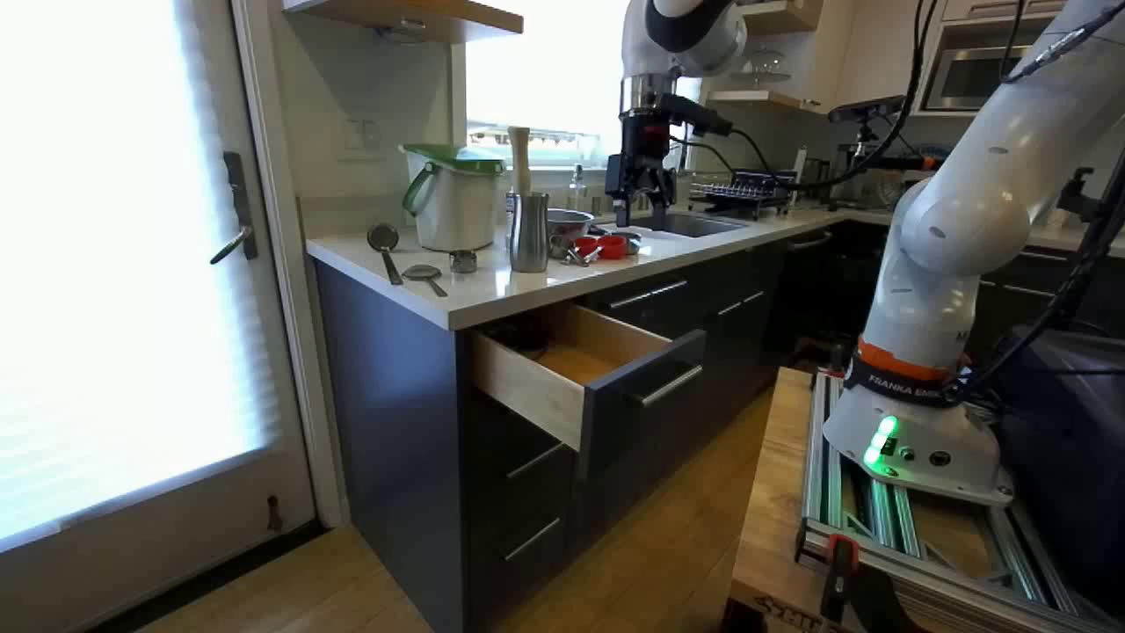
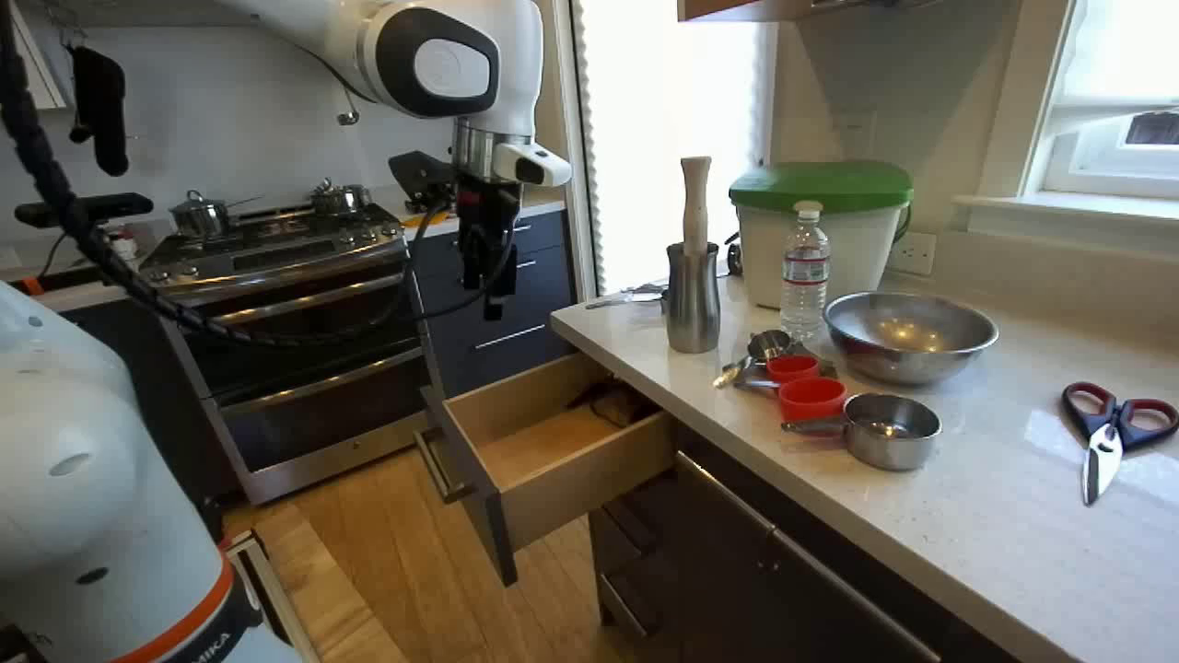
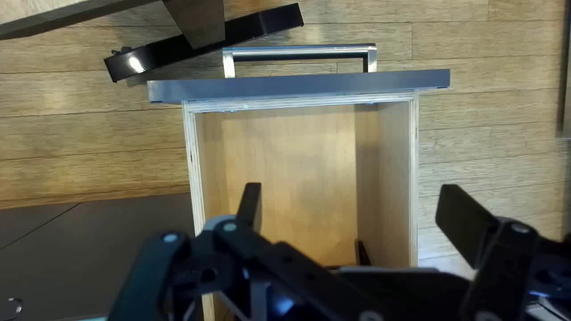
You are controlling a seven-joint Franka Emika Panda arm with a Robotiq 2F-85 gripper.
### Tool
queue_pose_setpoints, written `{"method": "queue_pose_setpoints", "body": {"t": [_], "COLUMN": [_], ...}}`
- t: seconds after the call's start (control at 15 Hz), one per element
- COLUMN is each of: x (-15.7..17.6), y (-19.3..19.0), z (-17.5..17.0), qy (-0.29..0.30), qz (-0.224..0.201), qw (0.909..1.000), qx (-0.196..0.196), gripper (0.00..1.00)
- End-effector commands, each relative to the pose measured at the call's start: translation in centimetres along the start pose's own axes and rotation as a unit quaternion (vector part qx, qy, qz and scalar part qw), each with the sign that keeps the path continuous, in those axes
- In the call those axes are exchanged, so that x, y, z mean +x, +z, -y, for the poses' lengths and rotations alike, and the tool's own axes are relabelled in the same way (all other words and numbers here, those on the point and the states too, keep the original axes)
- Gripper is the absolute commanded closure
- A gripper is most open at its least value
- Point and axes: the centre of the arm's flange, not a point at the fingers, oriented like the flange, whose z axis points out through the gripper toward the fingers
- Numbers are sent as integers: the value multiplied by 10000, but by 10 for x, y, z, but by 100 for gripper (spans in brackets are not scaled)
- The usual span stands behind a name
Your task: Unstack the measuring cups
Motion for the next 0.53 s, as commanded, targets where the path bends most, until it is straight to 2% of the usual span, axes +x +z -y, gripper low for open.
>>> {"method": "queue_pose_setpoints", "body": {"t": [0.0, 0.4, 0.47], "x": [0, 0, 5], "y": [0, 0, -5], "z": [0, 0, 9], "qy": [0, 0, -33], "qz": [0, 0, -70], "qw": [10000, 10000, 10000], "qx": [0, 0, -4], "gripper": [0, 0, 0]}}
